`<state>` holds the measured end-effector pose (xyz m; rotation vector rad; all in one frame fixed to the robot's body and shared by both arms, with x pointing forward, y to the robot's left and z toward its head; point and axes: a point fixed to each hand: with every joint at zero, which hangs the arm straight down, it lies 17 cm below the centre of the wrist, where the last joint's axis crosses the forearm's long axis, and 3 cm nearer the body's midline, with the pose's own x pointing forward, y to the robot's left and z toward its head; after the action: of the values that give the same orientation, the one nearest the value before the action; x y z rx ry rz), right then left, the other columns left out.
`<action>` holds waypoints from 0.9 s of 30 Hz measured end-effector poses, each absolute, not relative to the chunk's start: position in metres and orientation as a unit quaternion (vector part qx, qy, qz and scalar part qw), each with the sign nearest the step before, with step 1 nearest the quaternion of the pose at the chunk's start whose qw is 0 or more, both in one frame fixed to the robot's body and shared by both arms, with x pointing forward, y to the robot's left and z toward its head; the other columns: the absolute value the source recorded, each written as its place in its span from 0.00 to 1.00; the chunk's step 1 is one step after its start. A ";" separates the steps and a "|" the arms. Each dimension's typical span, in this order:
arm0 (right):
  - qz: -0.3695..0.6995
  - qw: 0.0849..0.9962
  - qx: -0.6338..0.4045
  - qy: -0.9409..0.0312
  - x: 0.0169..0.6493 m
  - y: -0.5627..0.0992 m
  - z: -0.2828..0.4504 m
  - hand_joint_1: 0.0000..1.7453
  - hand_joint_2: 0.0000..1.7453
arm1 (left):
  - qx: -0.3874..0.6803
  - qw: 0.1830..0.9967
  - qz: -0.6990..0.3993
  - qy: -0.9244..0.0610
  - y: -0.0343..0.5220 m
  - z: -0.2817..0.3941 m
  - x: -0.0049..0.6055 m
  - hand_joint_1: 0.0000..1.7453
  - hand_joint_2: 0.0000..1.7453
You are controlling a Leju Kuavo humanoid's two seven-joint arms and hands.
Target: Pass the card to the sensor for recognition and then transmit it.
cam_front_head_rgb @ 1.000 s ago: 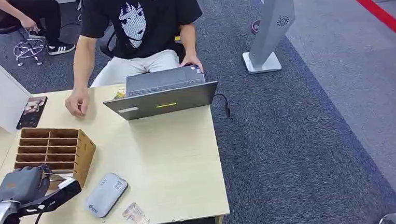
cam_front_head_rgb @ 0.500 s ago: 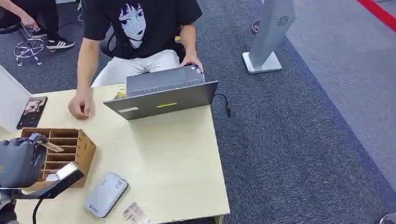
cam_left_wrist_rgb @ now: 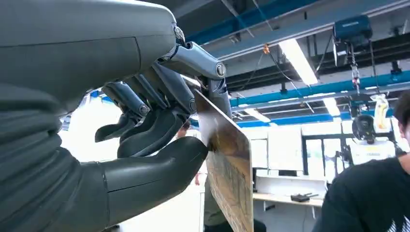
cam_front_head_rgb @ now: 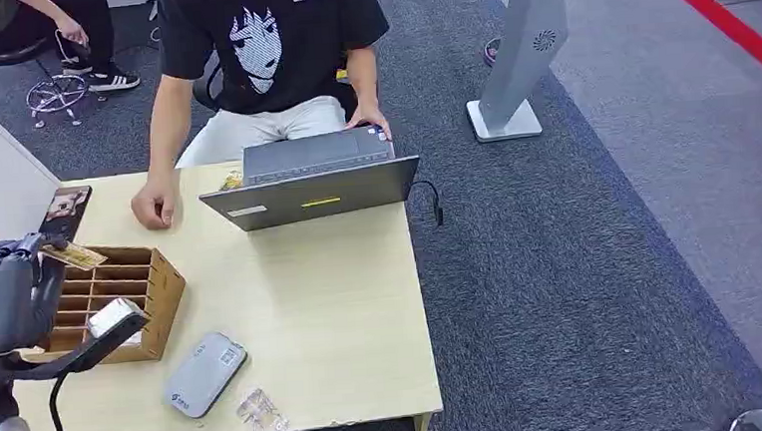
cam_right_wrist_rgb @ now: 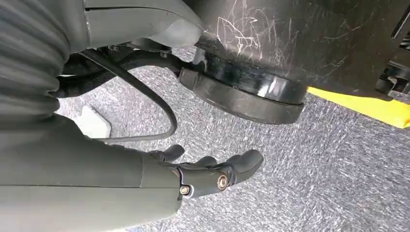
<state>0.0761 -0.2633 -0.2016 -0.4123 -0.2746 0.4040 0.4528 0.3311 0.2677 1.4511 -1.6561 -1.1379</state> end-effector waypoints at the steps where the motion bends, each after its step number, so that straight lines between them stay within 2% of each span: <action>1: 0.196 0.950 -0.203 -0.134 0.075 -0.263 -0.202 0.00 1.00 | 0.555 0.326 -0.432 -0.632 0.332 0.269 0.453 1.00 1.00; 16: 0.193 0.946 -0.219 -0.141 0.074 -0.268 -0.199 0.00 1.00 | 0.574 0.334 -0.403 -0.630 0.353 0.296 0.467 1.00 1.00; 27: 0.194 0.942 -0.231 -0.147 0.081 -0.271 -0.199 0.00 1.00 | 0.567 0.420 -0.378 -0.599 0.381 0.261 0.514 1.00 1.00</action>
<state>0.0813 -0.2709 -0.1986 -0.4705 -0.2988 0.3956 0.5142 0.3807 0.2610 1.4220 -1.5001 -0.9485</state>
